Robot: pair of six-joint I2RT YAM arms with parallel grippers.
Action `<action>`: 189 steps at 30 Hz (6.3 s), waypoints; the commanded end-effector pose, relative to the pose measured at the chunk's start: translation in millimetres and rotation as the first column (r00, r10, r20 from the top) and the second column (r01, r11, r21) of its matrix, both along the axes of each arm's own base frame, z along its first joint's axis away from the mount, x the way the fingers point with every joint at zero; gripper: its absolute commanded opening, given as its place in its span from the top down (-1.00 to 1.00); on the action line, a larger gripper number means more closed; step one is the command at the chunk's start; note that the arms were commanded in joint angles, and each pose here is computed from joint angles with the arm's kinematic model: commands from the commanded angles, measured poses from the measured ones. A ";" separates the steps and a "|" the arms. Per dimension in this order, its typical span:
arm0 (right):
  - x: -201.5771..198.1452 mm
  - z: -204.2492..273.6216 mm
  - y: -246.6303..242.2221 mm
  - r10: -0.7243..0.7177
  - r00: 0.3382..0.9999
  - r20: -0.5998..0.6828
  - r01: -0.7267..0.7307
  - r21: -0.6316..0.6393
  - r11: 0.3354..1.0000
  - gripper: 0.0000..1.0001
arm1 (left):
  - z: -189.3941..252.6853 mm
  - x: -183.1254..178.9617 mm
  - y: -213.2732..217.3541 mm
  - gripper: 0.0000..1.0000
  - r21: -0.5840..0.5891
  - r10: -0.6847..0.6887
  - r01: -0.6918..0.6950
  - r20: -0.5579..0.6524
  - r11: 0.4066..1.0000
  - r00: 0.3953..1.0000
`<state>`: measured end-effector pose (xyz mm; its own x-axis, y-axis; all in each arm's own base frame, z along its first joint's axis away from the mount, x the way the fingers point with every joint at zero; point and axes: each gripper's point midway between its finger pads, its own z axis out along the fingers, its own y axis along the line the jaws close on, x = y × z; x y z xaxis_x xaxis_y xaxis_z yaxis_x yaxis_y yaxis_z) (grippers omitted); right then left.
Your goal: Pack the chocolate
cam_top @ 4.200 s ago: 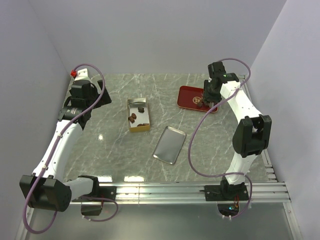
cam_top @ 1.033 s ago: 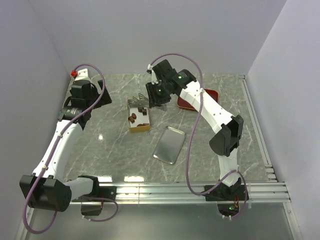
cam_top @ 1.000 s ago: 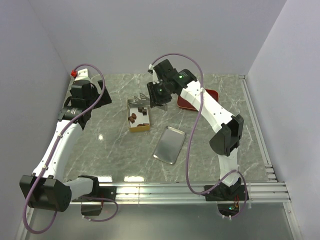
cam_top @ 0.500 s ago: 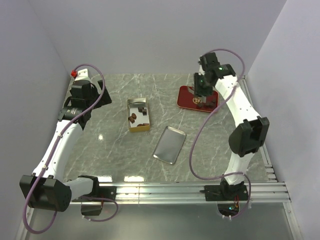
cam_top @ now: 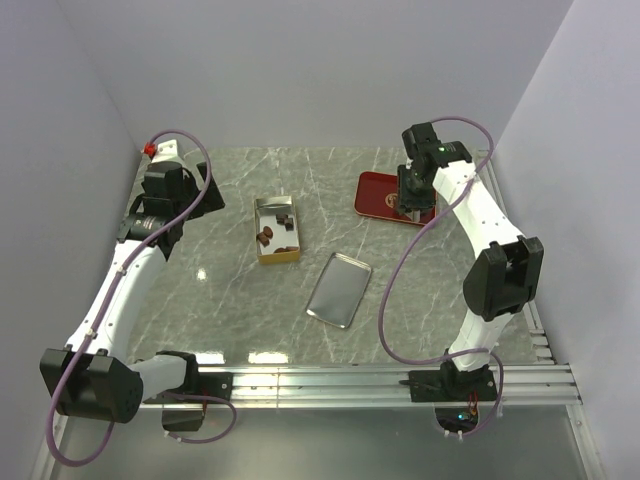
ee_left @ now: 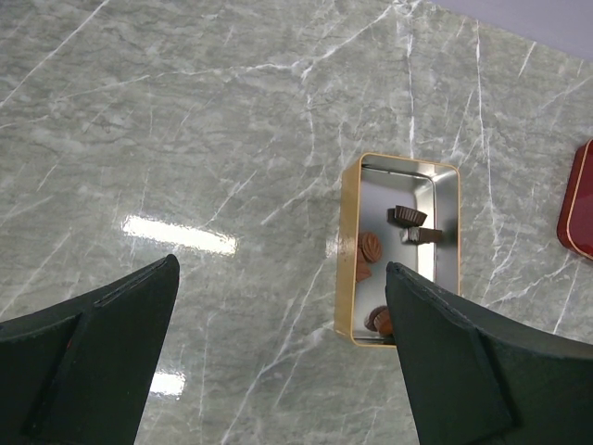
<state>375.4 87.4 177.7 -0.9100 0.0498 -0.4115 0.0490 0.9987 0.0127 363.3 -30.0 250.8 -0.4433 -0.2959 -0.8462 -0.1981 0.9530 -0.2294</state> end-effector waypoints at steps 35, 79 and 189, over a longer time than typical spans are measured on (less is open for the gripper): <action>15.2 -29.7 -6.9 -0.099 0.994 -0.036 0.102 0.094 0.990 0.05 | 13.8 13.2 -4.4 -0.99 0.002 -0.007 0.006 0.036 1.000 0.999; 2.0 71.9 185.4 0.344 0.926 0.157 -0.375 0.267 0.888 0.33 | 10.7 12.5 -5.4 -0.99 -0.002 -0.011 0.011 0.036 1.000 0.999; 9.5 -20.3 -50.4 -0.173 0.985 0.009 0.172 0.013 0.985 0.08 | 13.9 8.0 -6.1 -0.99 -0.005 -0.017 0.018 0.048 1.000 0.999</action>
<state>384.0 45.8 138.8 -0.9123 0.1962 -0.3594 0.1991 0.9795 0.0294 367.5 -32.7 239.9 -0.4712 -0.2881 -0.8337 -0.1999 0.9554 -0.2172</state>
